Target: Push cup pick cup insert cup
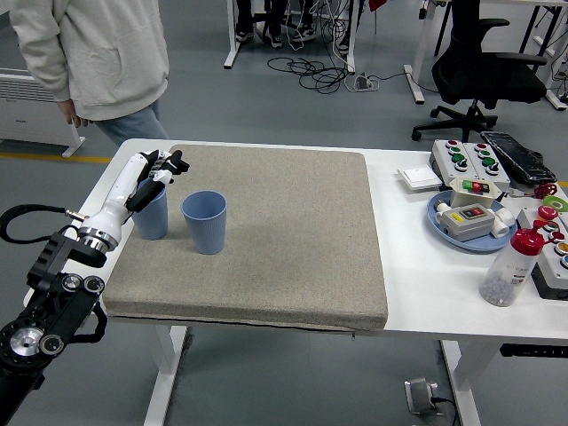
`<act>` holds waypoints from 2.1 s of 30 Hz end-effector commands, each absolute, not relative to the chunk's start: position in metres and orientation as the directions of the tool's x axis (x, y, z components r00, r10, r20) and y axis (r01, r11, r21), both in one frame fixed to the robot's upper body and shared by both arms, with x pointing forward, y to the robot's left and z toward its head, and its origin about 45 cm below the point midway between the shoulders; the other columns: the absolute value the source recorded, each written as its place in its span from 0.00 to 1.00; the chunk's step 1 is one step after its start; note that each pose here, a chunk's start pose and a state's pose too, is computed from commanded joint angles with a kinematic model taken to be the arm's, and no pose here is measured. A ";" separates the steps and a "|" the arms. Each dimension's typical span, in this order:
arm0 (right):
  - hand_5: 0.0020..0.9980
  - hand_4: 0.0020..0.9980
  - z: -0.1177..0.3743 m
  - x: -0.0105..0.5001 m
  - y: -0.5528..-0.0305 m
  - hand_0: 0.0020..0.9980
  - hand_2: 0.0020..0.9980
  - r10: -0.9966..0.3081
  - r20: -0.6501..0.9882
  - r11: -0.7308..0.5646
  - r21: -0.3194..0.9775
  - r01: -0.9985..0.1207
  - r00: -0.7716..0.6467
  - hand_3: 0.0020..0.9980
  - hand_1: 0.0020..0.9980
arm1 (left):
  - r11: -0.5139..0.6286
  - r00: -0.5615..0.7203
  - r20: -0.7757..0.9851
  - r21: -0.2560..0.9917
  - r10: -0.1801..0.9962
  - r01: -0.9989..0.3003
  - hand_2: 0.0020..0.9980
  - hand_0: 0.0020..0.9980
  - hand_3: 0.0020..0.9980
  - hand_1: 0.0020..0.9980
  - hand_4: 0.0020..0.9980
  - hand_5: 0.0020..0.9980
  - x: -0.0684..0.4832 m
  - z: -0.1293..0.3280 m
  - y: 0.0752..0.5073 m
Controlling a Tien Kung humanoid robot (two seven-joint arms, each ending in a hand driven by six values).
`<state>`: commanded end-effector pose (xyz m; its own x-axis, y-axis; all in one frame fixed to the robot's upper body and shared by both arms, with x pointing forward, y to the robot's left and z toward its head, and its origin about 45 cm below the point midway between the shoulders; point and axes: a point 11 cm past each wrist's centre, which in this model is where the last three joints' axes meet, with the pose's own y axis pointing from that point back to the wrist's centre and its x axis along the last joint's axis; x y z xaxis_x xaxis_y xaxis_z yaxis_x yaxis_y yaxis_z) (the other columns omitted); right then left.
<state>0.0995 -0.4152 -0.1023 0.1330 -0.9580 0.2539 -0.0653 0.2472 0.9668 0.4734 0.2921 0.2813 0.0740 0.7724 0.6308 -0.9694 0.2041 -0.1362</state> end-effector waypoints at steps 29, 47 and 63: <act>0.57 0.12 -0.103 0.092 -0.417 0.73 0.67 -0.957 0.257 0.253 0.966 -0.049 0.135 0.59 0.66 | 0.193 0.350 0.915 0.313 0.203 -0.930 0.98 0.86 0.96 0.90 0.98 0.47 0.525 0.268 0.259; 0.57 0.12 -0.103 0.091 -0.418 0.73 0.67 -0.956 0.259 0.255 0.966 -0.046 0.141 0.59 0.66 | 0.185 0.419 0.886 0.385 0.200 -0.904 0.81 0.62 0.84 0.73 0.91 0.39 0.525 0.258 0.256; 0.57 0.12 -0.103 0.092 -0.419 0.73 0.67 -0.956 0.259 0.255 0.966 -0.049 0.137 0.59 0.66 | 0.169 0.430 0.879 0.400 0.206 -0.901 0.89 0.63 0.85 0.79 0.86 0.33 0.526 0.260 0.259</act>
<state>0.0920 -0.4186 -0.1028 0.1373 -0.9561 0.2591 -0.0487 0.2547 0.9658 0.5262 0.2593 0.2603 0.4296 0.2060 0.8792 -0.9006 0.1692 0.4004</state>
